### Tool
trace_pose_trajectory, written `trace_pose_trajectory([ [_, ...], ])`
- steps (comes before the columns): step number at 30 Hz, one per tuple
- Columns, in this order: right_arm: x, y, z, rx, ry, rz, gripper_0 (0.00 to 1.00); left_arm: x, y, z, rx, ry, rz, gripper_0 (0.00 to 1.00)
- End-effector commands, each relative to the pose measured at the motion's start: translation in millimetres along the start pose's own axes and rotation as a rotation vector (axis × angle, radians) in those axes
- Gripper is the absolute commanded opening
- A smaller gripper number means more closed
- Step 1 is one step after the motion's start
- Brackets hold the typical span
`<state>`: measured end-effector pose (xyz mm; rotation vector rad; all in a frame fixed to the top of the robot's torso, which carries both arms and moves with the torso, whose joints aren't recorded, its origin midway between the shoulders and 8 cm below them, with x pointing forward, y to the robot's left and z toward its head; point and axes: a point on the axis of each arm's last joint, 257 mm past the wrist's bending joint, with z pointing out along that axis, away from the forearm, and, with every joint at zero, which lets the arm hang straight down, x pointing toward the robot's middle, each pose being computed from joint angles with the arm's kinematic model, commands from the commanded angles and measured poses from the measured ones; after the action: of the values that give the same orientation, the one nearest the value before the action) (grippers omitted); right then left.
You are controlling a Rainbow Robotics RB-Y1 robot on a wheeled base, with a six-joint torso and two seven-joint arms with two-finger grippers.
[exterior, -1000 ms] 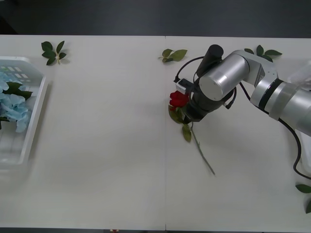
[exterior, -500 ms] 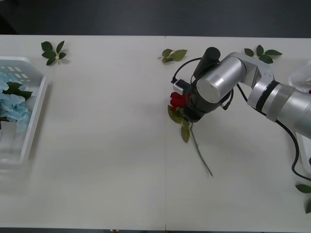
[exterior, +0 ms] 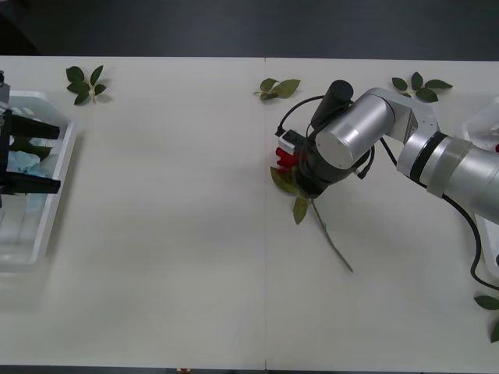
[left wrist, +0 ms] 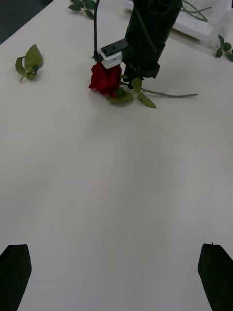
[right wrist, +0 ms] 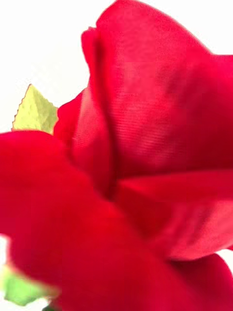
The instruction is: Put the red flowers into the right box and the blue flowers into the left box
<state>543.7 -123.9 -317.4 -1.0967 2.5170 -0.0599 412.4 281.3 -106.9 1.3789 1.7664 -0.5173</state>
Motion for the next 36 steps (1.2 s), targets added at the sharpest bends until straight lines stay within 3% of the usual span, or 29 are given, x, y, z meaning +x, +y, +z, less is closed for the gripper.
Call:
trace_pose_trajectory([
  [1, -17, 8, -5, -0.006, -0.027, 0.013, 0.00, -30, 10, 9, -0.008, -0.007, 0.083, 1.00],
  [18, -24, -3, -16, -0.028, -0.064, 0.070, 0.00, -61, 11, 46, 0.023, -0.030, 0.146, 1.00],
  [31, -14, -96, -97, -0.012, -0.138, 0.227, 0.00, -63, 10, 46, 0.027, -0.038, 0.144, 1.00],
  [36, 2, -139, -127, 0.028, -0.158, 0.164, 0.00, -63, 10, 46, 0.027, -0.038, 0.144, 1.00],
])
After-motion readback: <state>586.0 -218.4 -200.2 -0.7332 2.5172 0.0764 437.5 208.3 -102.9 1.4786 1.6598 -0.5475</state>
